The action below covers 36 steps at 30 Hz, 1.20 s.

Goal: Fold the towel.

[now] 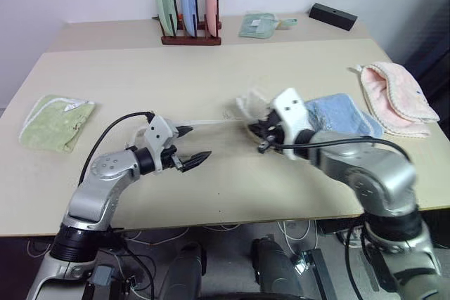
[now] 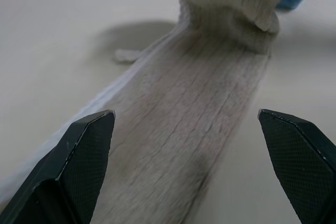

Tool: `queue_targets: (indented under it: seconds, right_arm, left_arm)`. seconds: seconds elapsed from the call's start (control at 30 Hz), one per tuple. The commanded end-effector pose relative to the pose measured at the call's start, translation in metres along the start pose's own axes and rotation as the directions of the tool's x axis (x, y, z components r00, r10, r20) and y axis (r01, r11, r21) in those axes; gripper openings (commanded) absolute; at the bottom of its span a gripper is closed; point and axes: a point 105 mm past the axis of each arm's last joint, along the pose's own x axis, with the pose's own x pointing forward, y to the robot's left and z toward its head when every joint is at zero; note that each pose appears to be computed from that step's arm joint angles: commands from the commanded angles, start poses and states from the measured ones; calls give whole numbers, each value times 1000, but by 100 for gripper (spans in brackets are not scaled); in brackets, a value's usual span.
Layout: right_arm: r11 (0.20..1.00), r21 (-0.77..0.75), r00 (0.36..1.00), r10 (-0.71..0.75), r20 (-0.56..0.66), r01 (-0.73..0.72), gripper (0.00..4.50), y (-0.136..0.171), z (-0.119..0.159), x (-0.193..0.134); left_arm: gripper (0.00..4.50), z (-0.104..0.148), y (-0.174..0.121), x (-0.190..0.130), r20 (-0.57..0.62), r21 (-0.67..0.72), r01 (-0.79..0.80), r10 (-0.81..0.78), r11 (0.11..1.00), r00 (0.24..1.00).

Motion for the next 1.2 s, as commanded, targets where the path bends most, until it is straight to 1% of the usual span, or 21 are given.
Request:
queue_targets:
  seconds: [0.03,0.13,0.33,0.37,0.43,0.53,0.63,0.7,0.73,0.8,0.9,1.0,1.03,1.07,1.2]
  right_arm:
    - [998,-39,999,39,3,-39,6,13,-3,23]
    - [997,-35,997,72,-8,-73,6,22,-10,32]
    - [996,-35,996,87,10,-87,6,25,-8,36]
    - [993,-26,993,114,23,-113,64,28,-6,32]
    - [987,-38,986,159,50,-157,136,31,-1,24]
    - [972,-110,971,217,102,-206,288,34,9,3]
    - [967,-153,965,223,138,-202,443,25,17,-17]
    - [979,-142,969,171,180,-146,443,8,25,-25]
    - [988,-118,972,121,200,-98,430,-5,28,-26]
    - [996,-86,979,21,205,-3,345,-27,27,-22]
    - [997,-54,977,-45,209,58,185,-45,22,-9]
    - [997,-40,973,-51,226,62,21,-48,20,9]
    - [998,-42,973,-45,227,56,2,-46,19,15]
    - [998,-47,974,-34,225,46,2,-44,16,20]
    - [996,-73,990,52,129,-43,2,-22,-25,46]
  left_arm:
    - [450,8,5,-10,19,38,-36,35,999,999]
    - [450,6,4,-14,11,34,-49,48,998,999]
    - [450,2,2,-18,-1,26,-63,63,998,998]
    - [450,2,2,-18,-3,23,-66,66,998,998]
    - [450,1,3,-19,-6,19,-70,70,997,998]
    - [450,-1,5,-20,-12,18,-78,78,997,997]
    - [450,-2,8,-23,-19,16,-88,89,996,996]
    - [450,-3,10,-24,-22,14,-93,94,996,995]
    - [450,-3,10,-24,-23,12,-94,95,995,995]
    - [450,-4,11,-23,-23,9,-94,94,996,995]
    - [450,-5,9,-20,-23,3,-91,92,996,996]
    - [450,-6,9,-19,-24,-2,-91,91,996,996]
    - [450,-6,9,-19,-25,-3,-93,92,996,995]
    - [450,-6,9,-19,-25,-5,-95,95,995,995]
    - [450,-8,10,-24,-29,-18,-121,121,992,992]
